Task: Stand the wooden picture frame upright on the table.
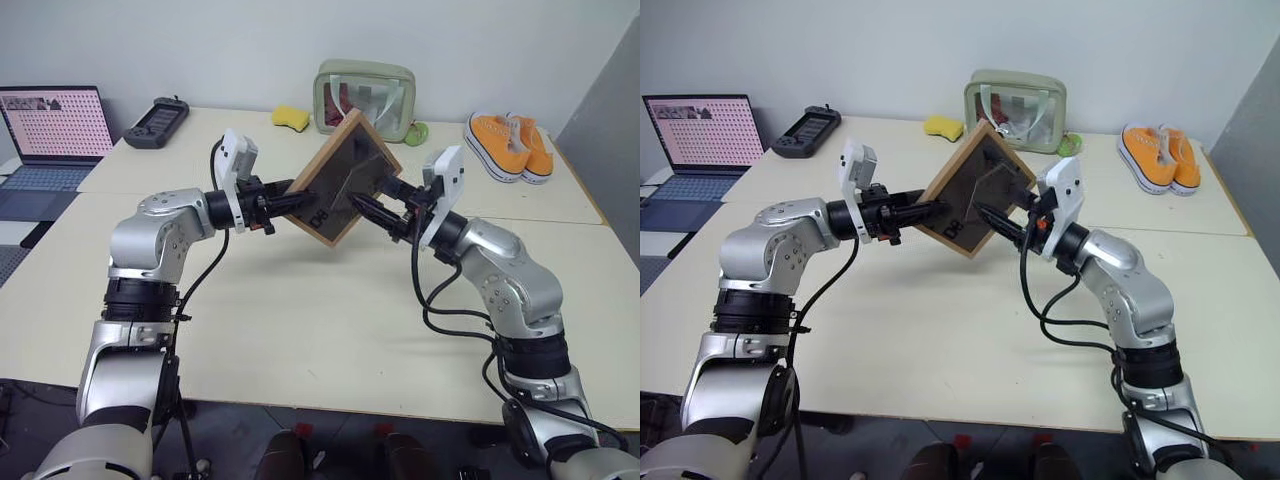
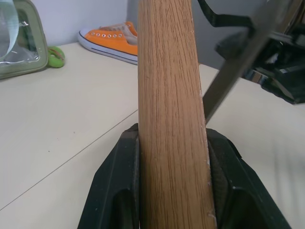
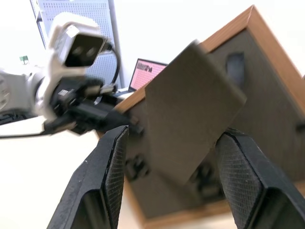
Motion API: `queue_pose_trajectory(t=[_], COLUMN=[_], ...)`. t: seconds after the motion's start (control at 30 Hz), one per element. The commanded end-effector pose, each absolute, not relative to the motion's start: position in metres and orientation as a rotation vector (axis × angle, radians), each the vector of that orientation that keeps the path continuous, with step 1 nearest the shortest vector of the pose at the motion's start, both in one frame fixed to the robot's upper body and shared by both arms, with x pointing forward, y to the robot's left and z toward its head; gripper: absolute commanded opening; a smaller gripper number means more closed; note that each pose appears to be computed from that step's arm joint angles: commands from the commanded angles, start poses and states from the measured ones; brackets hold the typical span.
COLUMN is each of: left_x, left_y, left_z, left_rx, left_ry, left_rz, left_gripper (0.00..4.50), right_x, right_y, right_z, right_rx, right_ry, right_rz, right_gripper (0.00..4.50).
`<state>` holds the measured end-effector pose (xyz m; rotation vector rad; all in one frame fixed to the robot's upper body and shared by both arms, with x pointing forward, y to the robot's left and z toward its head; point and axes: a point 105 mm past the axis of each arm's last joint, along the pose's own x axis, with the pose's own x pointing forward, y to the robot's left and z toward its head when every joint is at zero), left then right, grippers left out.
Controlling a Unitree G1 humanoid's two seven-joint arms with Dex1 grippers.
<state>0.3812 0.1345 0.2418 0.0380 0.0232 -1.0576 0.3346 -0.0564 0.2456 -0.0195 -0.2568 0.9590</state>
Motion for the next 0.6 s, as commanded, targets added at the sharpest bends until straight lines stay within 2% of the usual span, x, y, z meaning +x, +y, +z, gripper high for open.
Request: queue_pose_trajectory(t=[0.03, 0.27, 0.43, 0.6], left_x=[0.382, 0.374, 0.363, 0.354], left_y=[0.133, 0.119, 0.112, 0.115], left_z=[0.265, 0.271, 0.27, 0.261], left_rx=[0.07, 0.016, -0.039, -0.057], left_ry=[-0.065, -0.066, -0.038, 0.011], left_rz=[-1.061, -1.124, -1.169, -1.167], left_gripper=[1.29, 1.29, 1.29, 1.29], right_x=[0.325, 0.332, 0.347, 0.356], right_y=[-0.061, -0.065, -0.079, -0.116], right_z=[0.263, 0.254, 0.227, 0.206], right_rx=[-0.029, -0.085, -0.346, -0.652], right_ry=[-0.328, -0.301, -0.254, -0.233], right_rz=[0.954, 0.931, 0.862, 0.787], right_gripper=[2.8, 2.8, 2.8, 2.8])
